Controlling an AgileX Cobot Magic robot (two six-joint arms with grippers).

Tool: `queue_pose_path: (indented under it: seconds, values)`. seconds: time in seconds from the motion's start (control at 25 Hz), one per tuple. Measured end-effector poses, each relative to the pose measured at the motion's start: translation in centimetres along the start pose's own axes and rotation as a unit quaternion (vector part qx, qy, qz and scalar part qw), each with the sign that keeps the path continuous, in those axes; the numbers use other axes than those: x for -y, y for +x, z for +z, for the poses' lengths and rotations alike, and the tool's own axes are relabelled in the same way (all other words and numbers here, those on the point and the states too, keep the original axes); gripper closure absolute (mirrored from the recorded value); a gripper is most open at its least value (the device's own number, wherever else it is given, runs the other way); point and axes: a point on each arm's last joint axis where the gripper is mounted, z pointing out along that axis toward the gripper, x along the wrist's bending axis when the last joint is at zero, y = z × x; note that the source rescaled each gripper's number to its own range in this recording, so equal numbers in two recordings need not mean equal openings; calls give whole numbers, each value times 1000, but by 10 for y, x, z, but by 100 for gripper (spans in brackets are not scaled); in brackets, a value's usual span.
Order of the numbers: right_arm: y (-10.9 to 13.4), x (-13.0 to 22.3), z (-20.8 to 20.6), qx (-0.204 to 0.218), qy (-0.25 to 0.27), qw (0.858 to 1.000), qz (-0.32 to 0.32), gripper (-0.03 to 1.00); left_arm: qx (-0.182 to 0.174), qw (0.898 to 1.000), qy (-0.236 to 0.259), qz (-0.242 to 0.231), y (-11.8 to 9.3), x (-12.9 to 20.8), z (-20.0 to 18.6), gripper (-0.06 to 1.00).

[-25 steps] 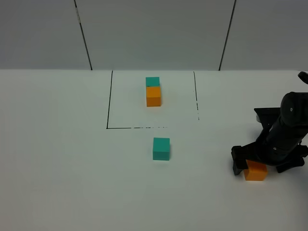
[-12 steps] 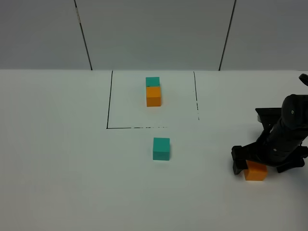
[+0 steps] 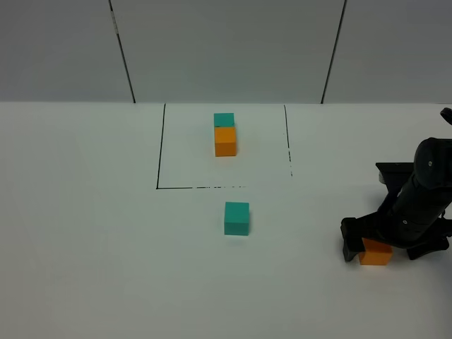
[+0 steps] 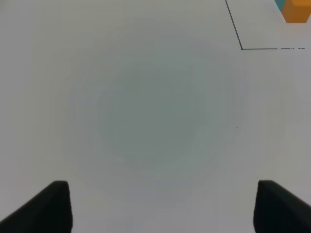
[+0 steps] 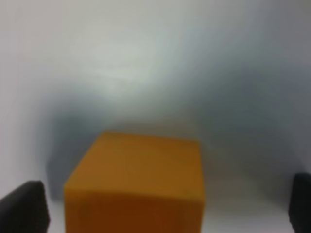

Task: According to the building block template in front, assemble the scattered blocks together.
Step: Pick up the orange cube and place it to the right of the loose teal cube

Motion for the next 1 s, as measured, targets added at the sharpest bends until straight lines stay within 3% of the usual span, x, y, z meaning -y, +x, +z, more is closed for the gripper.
queue_pose_path:
  seconds: [0.12, 0.24, 0.56, 0.8, 1.0]
  values:
    - [0, 0, 0, 0, 0, 1000, 0, 3, 0, 1000, 0, 0, 0, 0, 0, 24]
    - [0, 1, 0, 0, 5, 1000, 0, 22, 0, 1000, 0, 0, 0, 0, 0, 24]
    - [0, 3, 1, -3, 10, 1000, 3, 96, 0, 1000, 0, 0, 0, 0, 0, 24]
    - [1, 1, 0, -3, 3, 999, -33, 97, 0, 1000, 0, 0, 0, 0, 0, 24]
    - [7, -19, -16, -8, 7, 989, -150, 97, 0, 1000, 0, -1, 0, 0, 0, 24]
